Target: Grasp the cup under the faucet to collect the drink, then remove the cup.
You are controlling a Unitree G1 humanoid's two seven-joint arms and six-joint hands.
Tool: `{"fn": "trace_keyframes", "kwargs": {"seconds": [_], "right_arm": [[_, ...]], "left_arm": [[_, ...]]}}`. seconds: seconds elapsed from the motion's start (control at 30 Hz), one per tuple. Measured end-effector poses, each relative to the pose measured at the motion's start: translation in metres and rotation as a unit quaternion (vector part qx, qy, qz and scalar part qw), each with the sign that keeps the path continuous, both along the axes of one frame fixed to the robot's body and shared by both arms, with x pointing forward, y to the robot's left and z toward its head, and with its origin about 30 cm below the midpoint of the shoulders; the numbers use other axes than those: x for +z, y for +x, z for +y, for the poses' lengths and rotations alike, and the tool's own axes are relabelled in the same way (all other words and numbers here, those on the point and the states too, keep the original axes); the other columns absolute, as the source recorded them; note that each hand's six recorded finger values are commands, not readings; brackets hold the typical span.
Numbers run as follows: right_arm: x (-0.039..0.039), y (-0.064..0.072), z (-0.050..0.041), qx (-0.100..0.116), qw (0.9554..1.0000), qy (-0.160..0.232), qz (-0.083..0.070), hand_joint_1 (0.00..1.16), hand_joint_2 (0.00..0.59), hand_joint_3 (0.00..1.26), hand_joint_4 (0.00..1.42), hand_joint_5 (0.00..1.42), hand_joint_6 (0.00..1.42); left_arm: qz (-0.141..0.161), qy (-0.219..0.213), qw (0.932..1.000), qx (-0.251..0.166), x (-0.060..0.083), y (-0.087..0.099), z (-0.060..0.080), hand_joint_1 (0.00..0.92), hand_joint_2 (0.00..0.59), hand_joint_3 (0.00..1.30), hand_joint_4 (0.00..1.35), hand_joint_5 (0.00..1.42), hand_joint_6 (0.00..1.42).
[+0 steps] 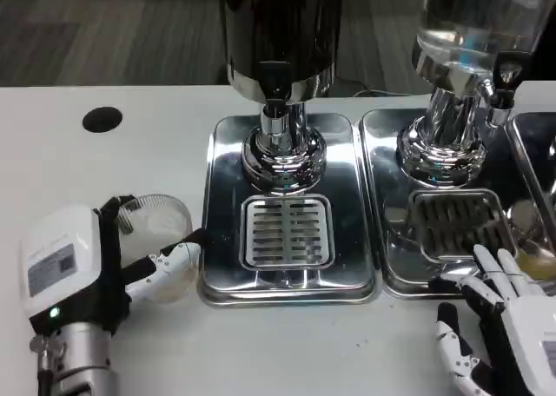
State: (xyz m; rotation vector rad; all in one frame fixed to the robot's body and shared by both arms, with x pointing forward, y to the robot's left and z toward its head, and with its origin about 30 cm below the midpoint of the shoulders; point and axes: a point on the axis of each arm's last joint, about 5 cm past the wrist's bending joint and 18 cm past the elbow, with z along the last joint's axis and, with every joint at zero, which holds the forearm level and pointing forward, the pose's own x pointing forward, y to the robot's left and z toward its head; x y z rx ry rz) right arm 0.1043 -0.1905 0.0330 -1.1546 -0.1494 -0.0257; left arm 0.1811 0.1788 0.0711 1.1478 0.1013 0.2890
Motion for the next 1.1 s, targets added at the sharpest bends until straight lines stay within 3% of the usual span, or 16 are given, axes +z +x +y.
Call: {"fn": "trace_keyframes", "kwargs": {"seconds": [0.93, 1.1], "right_arm": [[-0.0004, -0.0046, -0.0021, -0.003, 1.0, 0.001, 0.004, 0.08, 0.522, 0.42, 0.08, 0.06, 0.19], [-0.0002, -0.0046, -0.0024, -0.004, 1.0, 0.001, 0.003, 0.08, 0.522, 0.42, 0.08, 0.06, 0.19]], "left_arm": [[-0.031, 0.009, 0.9995, 0.004, 0.0016, -0.0089, -0.0028, 0.632, 0.066, 0.7, 0.67, 0.87, 1.23], [-0.035, 0.004, 0.9994, 0.001, 0.0026, -0.008, -0.006, 0.585, 0.059, 0.69, 0.65, 0.87, 1.22]]}}
